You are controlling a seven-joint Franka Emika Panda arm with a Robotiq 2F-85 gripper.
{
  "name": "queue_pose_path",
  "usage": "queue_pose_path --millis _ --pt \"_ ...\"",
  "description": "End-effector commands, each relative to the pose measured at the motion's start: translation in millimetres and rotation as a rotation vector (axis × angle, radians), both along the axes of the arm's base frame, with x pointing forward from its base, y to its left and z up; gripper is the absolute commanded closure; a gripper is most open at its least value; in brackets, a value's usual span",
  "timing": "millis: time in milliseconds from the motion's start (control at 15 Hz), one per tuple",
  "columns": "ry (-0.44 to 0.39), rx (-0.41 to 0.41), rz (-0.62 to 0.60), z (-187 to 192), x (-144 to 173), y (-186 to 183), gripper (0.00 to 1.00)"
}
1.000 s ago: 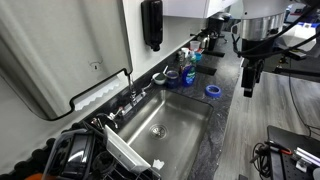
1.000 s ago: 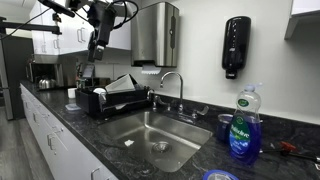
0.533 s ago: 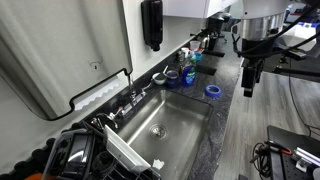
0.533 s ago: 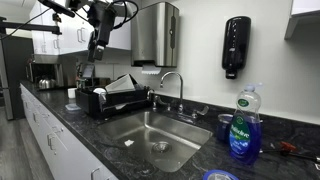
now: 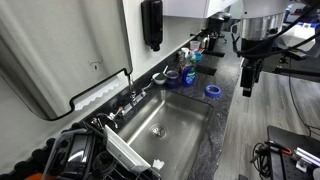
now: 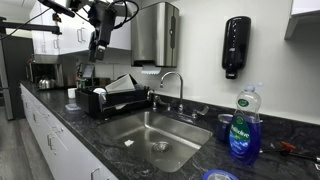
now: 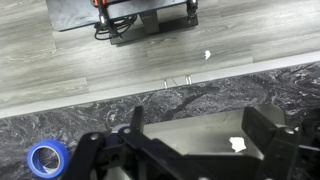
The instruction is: Pick up the cup and put it in the sink
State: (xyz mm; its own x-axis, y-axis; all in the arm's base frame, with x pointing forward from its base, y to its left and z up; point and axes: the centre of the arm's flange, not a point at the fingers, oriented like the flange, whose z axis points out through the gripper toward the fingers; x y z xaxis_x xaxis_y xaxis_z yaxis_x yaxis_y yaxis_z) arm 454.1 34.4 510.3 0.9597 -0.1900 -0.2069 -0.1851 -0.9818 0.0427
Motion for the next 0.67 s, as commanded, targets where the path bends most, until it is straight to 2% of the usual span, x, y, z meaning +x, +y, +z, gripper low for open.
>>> queue_pose_path --millis 0,600 --pt "-0.055 -0.012 -0.008 -8 18 -2 0.0" --pt "-0.139 -0.036 0.044 -50 68 -25 0.0"
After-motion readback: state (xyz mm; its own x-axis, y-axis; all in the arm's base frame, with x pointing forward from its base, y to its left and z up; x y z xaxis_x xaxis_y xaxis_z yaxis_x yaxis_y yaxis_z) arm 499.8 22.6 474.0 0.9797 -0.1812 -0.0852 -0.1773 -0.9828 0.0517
